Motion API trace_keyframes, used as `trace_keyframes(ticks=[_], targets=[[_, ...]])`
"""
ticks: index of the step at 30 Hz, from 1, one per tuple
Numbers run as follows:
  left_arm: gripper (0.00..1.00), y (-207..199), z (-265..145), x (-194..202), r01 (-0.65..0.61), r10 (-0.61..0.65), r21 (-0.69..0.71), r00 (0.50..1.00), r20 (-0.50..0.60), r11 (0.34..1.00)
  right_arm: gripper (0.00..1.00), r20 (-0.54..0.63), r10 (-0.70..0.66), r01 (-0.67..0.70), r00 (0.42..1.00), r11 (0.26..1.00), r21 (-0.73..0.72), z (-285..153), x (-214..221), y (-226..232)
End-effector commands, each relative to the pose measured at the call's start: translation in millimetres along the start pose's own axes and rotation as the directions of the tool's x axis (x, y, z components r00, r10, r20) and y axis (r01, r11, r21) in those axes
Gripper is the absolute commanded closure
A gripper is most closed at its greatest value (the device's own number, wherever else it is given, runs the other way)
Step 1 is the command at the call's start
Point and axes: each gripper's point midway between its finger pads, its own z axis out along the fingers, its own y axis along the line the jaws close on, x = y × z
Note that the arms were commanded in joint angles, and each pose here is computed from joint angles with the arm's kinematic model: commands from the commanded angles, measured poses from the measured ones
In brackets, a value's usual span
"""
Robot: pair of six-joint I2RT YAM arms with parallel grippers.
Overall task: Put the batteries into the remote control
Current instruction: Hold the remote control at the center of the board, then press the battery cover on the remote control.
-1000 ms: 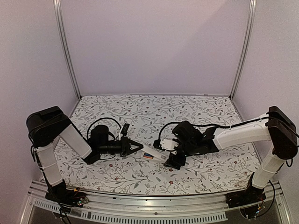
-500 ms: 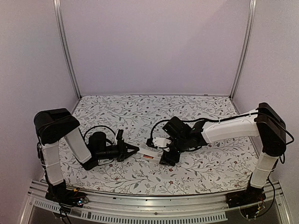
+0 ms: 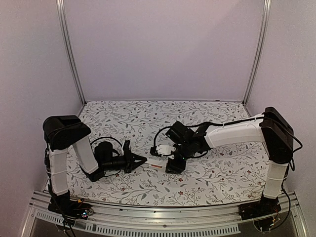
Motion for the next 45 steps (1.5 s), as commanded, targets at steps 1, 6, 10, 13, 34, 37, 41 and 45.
trace_keyframes(ticks=[1,6,10,13,34,37,41,45], targets=[[1.0,-18.8,1.3,-2.7,-0.067,0.066,0.086,0.998,0.017,0.994,0.38,-0.04,-0.007,0.006,0.999,0.999,-0.041,8.2,3.9,0.2],[1.0,-21.2,1.2,-0.9,-0.097,0.097,0.074,0.995,0.009,0.993,0.45,-0.071,-0.014,0.009,0.997,0.998,-0.068,18.5,8.5,1.8],[0.92,-22.0,0.8,-0.2,-0.132,0.132,0.04,0.991,-0.001,0.99,0.66,-0.096,-0.012,0.005,0.995,0.997,-0.08,25.0,14.1,3.5],[0.83,-21.8,0.8,0.7,-0.173,0.173,-0.007,0.985,-0.017,0.985,0.74,-0.107,-0.01,0.002,0.994,0.997,-0.081,25.6,17.8,4.1],[0.42,-8.8,-37.7,-19.4,-0.471,0.446,-0.485,0.878,-0.176,0.737,0.53,-0.094,0.012,-0.019,0.995,0.997,-0.074,20.0,14.9,2.6],[0.41,-5.9,-31.8,-10.3,-0.476,0.431,-0.464,0.878,-0.207,0.747,0.51,-0.094,0.014,-0.021,0.995,0.997,-0.069,17.0,15.7,2.9],[0.44,-9.9,-24.3,-3.6,-0.506,0.449,-0.449,0.862,-0.235,0.736,0.54,-0.097,0.014,-0.02,0.995,0.997,-0.069,16.8,16.6,3.1],[0.49,-10.4,-16.9,0.6,-0.517,0.453,-0.446,0.856,-0.25,0.731,0.59,-0.092,0.014,-0.021,0.996,0.997,-0.073,16.9,14.1,2.9]])
